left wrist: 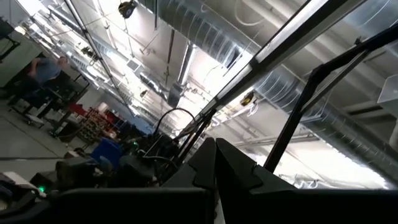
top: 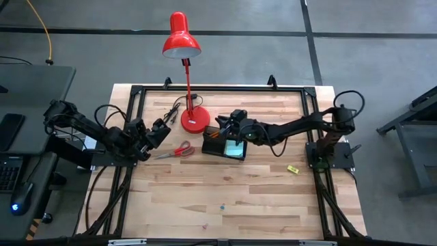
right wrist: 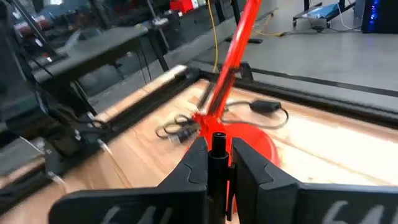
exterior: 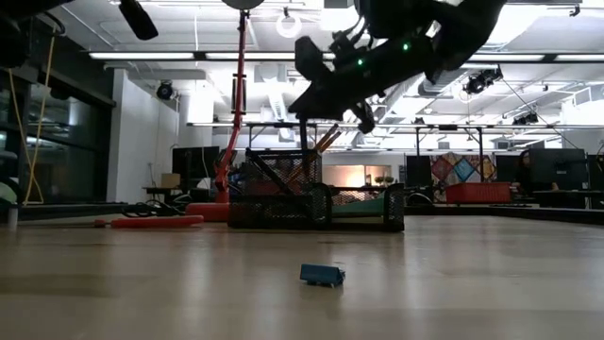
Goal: Pick and place office supplies into organizer
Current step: Put the black pen into the black desk organizer, then put the red scissors into the black desk organizer
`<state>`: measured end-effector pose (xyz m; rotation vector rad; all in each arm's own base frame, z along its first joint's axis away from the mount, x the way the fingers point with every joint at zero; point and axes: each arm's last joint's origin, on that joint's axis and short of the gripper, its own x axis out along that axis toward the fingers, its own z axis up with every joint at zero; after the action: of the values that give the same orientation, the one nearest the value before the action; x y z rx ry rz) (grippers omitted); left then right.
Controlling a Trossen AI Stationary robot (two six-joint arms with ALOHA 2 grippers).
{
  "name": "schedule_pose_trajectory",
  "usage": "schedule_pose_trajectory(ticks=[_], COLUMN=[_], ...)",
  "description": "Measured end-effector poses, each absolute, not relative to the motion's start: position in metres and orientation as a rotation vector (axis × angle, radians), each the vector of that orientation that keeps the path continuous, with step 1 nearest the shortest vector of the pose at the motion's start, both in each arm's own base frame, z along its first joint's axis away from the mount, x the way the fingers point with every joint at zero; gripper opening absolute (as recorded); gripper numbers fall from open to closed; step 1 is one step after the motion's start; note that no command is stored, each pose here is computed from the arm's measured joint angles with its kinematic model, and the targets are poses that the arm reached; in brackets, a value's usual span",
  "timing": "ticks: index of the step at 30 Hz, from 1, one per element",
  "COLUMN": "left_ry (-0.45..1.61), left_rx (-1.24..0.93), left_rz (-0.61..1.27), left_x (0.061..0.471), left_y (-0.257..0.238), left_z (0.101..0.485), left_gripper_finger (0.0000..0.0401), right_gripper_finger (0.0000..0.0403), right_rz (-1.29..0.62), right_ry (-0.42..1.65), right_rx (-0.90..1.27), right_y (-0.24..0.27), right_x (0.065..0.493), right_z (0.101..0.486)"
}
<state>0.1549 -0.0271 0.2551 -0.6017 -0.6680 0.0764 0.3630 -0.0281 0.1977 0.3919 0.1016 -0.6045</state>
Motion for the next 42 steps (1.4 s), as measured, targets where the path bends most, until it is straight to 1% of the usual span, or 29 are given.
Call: schedule_pose_trajectory(ticks=[5, 11, 14, 21, 24, 26, 29, 33, 38, 42], left_ry=[-0.653, -0.655, -0.641, -0.636, -0.636, -0.636, -0.628, -0.552, -0.365, -0.217], left_rx=[-0.638, -0.642, -0.638, -0.643, -0.643, -0.649, -0.614, -0.560, -0.492, -0.430], left_rz=[0.066, 0.064, 0.067, 0.065, 0.062, 0.058, 0.039, 0.013, -0.018, -0.016], left_x=[0.156, 0.156, 0.157, 0.157, 0.157, 0.157, 0.157, 0.161, 0.169, 0.173], left_y=[-0.027, -0.027, -0.028, -0.028, -0.028, -0.028, -0.029, -0.031, -0.035, -0.037], left_z=[0.254, 0.254, 0.253, 0.252, 0.252, 0.252, 0.252, 0.247, 0.231, 0.218], left_gripper_finger=[0.0001, 0.0001, 0.0001, 0.0001, 0.0001, 0.0001, 0.0001, 0.0001, 0.0001, 0.0001], right_gripper_finger=[0.0012, 0.0054, 0.0067, 0.0078, 0.0083, 0.0086, 0.0090, 0.0092, 0.0092, 0.0092], right_rz=[-0.601, -0.613, -0.604, -0.596, -0.583, -0.564, -0.495, -0.404, -0.344, -0.313], right_ry=[0.114, 0.108, 0.102, 0.097, 0.051, -0.009, -0.037, -0.068, -0.087, -0.015], right_rx=[0.382, 0.330, 0.323, 0.312, 0.313, 0.322, 0.339, 0.385, 0.417, 0.414], right_y=[-0.026, -0.016, -0.013, -0.011, -0.008, -0.007, -0.004, 0.001, 0.007, 0.013], right_x=[0.367, 0.367, 0.368, 0.368, 0.369, 0.370, 0.374, 0.379, 0.377, 0.367], right_z=[0.189, 0.189, 0.190, 0.190, 0.194, 0.201, 0.211, 0.231, 0.264, 0.290])
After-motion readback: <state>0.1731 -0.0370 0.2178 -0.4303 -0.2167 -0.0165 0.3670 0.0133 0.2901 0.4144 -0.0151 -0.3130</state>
